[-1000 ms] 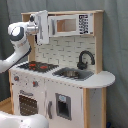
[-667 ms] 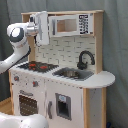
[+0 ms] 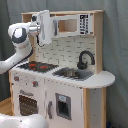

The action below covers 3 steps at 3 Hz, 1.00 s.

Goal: Play with the kitchen

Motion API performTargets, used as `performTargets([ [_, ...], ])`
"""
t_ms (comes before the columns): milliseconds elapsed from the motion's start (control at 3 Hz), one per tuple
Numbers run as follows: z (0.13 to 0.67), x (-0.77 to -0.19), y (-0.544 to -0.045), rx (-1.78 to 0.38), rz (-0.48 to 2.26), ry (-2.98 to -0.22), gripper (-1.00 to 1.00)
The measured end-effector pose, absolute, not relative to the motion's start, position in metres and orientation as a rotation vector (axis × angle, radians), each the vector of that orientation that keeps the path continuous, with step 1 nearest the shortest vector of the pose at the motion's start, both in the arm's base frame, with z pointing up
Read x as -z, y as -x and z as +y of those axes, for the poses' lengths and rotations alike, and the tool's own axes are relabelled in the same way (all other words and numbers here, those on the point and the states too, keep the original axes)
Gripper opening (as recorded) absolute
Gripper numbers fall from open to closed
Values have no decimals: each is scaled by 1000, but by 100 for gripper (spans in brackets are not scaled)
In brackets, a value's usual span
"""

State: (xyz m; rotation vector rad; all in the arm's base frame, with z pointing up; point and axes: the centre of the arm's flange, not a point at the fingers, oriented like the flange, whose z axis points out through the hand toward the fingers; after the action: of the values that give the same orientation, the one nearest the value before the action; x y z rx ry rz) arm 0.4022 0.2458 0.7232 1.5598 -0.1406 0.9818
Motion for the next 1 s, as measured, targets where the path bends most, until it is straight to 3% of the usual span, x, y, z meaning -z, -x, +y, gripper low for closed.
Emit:
performTargets([
  [333,270,-705,-412,-1013,-48,-1553,-100],
  [667,271,-705,-411,-1016,-47,-1553,100],
  [1000,294,-706,-399,-1069,-5,-1551,100],
])
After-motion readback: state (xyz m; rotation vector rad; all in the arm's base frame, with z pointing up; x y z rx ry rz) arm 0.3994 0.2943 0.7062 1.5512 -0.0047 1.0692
